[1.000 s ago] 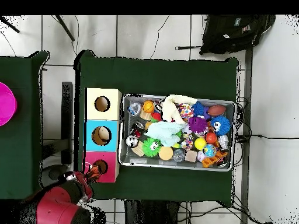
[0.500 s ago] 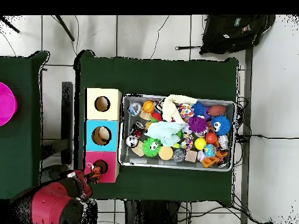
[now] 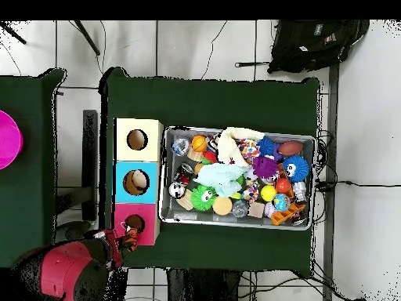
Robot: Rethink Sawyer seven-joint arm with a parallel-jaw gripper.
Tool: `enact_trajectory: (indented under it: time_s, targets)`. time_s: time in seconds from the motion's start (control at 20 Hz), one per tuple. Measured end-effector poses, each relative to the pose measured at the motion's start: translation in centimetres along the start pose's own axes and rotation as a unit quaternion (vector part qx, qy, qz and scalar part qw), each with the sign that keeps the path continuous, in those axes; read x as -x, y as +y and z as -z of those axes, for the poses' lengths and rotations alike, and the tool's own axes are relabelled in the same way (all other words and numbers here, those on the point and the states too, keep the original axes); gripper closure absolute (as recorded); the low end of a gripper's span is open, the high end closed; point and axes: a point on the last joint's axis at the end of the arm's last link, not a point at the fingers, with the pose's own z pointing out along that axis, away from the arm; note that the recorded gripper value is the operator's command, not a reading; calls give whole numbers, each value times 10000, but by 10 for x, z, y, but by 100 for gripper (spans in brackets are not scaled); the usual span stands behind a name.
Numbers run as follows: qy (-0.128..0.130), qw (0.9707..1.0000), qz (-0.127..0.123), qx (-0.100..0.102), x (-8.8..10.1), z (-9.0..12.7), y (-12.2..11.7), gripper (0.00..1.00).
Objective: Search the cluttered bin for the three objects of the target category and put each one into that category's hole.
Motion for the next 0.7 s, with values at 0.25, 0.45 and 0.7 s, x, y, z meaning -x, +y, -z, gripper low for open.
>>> enact_trajectory:
  time_s: [0.25,0.45,0.7]
  targets:
    - [-79,9999,-58,-35,5,-3,-1,100]
    - [-103,9999,-47,-77,5,-7,-2,100]
    - [-147,9998,-32,-150,4,-15,-3,100]
